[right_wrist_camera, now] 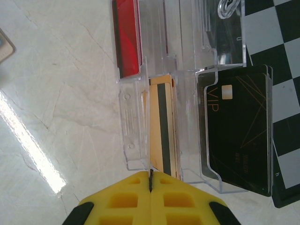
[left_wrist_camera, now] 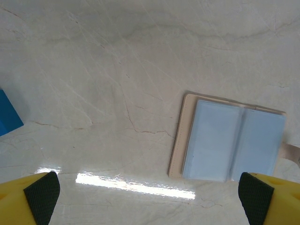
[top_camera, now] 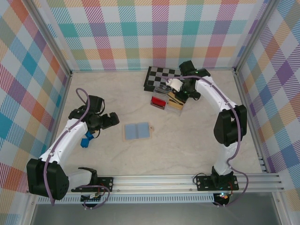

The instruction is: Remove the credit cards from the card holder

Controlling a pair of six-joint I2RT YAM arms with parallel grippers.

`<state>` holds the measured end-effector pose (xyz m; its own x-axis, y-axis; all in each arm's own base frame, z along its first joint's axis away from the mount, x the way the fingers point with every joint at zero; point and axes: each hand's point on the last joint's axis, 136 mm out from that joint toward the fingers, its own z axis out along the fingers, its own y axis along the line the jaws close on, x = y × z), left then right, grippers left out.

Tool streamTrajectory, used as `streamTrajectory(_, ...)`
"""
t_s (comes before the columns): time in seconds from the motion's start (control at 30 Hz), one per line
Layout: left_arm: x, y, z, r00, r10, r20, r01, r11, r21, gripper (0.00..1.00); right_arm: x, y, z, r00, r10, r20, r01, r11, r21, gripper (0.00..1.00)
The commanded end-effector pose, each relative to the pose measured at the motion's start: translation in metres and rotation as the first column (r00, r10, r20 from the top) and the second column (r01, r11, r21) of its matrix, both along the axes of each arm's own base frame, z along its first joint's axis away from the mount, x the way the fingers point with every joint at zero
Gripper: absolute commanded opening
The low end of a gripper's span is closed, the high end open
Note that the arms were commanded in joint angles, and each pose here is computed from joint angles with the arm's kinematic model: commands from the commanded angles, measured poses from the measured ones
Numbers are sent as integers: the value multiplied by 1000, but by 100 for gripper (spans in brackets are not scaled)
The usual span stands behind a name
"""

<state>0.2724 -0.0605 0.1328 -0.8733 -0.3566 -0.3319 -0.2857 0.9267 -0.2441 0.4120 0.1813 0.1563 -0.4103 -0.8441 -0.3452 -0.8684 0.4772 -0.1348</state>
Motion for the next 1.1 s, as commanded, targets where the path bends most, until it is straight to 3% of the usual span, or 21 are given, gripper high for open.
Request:
streamTrajectory(0.0, -2, 3, 1, 1000, -10, 10, 10, 1000, 5, 100, -4, -4, -5, 998, 50, -34, -52, 998, -43, 0)
streamTrajectory(0.77, -1, 0, -5, 999, -22, -25, 22, 1000, -2, 100, 9, -26, -41, 996, 23, -84, -38, 984, -176, 0)
streamTrajectory(1.07, -1, -3, -8, 999, -30, -37, 29, 999, -14, 100, 5, -23, -50, 991, -12, -131, -8, 988, -154, 0)
